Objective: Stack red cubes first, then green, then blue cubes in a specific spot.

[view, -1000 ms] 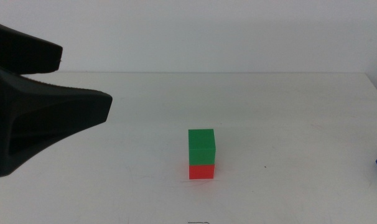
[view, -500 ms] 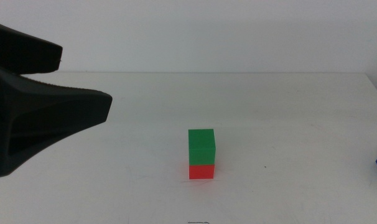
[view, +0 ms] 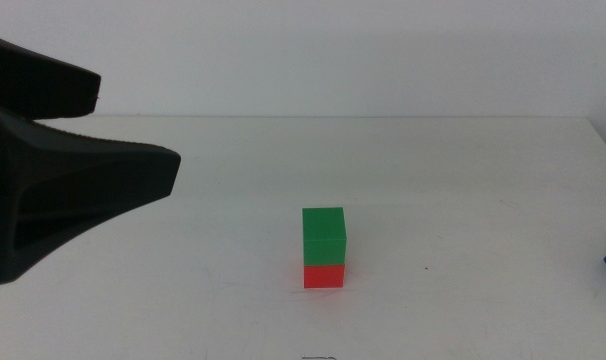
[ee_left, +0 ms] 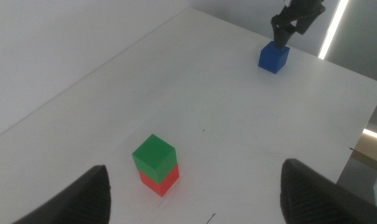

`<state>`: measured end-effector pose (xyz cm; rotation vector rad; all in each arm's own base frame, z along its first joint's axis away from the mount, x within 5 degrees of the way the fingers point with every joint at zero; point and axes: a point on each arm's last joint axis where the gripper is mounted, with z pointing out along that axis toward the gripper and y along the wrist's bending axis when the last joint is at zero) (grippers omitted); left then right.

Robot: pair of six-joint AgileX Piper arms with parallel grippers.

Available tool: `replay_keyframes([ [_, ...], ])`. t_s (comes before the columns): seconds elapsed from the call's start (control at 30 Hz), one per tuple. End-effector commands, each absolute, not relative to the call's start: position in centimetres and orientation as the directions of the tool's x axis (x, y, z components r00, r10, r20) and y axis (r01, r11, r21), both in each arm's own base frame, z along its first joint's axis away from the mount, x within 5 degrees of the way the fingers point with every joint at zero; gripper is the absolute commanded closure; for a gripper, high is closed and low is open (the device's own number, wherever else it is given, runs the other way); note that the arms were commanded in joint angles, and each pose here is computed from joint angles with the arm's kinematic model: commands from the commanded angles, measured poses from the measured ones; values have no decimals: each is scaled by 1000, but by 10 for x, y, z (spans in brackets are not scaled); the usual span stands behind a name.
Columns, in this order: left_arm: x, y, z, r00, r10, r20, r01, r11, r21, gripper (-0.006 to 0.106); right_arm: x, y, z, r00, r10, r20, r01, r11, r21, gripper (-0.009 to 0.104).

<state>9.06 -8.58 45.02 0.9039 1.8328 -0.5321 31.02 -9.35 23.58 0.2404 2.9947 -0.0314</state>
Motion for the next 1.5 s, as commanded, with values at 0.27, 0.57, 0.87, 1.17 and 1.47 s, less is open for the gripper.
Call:
replay_keyframes([
  [0.27,90,-86,463,-192,270,-944,770,638,27,7,327,-103,240,-956,128,-266,147,988,-54,1],
  [0.57,90,-86,463,-192,270,-944,770,638,27,7,336,-105,225,-952,139,-271,155,987,-41,1],
  [0.87,90,-86,463,-192,270,-944,770,638,27,7,341,-105,210,-959,154,-237,164,986,-22,1],
  [1.17,90,-86,463,-192,270,-944,770,638,27,7,343,-106,200,-965,159,-210,167,986,-18,6],
  [1.47,90,-86,463,-192,270,-944,770,638,27,7,346,-107,188,-967,177,-183,182,983,-15,27],
])
